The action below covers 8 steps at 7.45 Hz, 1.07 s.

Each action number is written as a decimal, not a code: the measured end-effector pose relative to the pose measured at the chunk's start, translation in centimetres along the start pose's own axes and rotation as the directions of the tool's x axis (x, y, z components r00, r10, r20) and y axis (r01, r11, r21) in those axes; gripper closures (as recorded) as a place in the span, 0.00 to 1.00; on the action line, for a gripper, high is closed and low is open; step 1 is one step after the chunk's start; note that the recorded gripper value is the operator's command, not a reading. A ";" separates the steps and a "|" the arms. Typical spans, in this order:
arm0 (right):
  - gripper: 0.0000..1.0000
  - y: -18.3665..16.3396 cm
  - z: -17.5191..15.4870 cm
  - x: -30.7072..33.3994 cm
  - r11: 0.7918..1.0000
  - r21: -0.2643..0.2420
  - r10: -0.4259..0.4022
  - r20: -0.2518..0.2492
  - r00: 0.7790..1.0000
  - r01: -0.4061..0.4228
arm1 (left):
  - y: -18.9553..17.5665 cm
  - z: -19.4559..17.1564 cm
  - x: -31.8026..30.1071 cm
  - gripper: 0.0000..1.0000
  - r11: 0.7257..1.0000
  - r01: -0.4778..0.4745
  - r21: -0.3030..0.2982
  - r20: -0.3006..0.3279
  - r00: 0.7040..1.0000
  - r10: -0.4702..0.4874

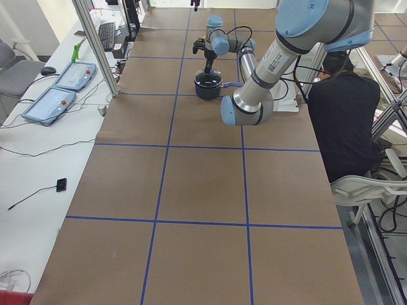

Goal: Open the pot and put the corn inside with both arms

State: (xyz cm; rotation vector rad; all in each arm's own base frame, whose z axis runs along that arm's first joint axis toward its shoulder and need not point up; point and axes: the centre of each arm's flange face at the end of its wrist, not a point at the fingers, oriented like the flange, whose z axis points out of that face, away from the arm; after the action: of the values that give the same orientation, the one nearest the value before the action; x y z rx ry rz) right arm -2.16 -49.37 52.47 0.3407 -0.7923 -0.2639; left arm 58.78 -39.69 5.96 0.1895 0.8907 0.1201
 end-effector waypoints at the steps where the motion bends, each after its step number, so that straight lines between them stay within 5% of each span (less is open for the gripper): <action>1: 0.00 0.0 0.0 0.0 1.000 0.000 0.000 0.000 1.000 0.000 | -0.2 -1.4 -0.4 0.94 1.000 -0.007 0.013 -0.017 1.000 0.007; 3: 0.00 0.0 0.0 0.0 1.000 0.000 0.000 0.000 1.000 0.000 | -1.2 -2.9 -5.4 0.95 0.998 -0.056 0.019 -0.021 0.998 0.057; 5: 0.00 0.0 0.0 0.0 1.000 0.001 0.000 0.000 1.000 0.000 | -1.6 -4.8 -17.0 0.95 0.984 -0.177 0.004 -0.006 0.984 0.177; 8: 0.00 0.0 0.0 0.0 1.000 0.000 0.001 0.000 1.000 -0.001 | -0.5 -7.3 -36.0 0.95 0.925 -0.373 -0.071 0.039 0.926 0.376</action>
State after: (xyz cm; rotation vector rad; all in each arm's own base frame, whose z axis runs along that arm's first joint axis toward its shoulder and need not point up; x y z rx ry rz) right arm -2.15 -49.34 52.44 0.3407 -0.7925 -0.2627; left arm 30.60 -45.94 28.72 0.3032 0.7894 0.4978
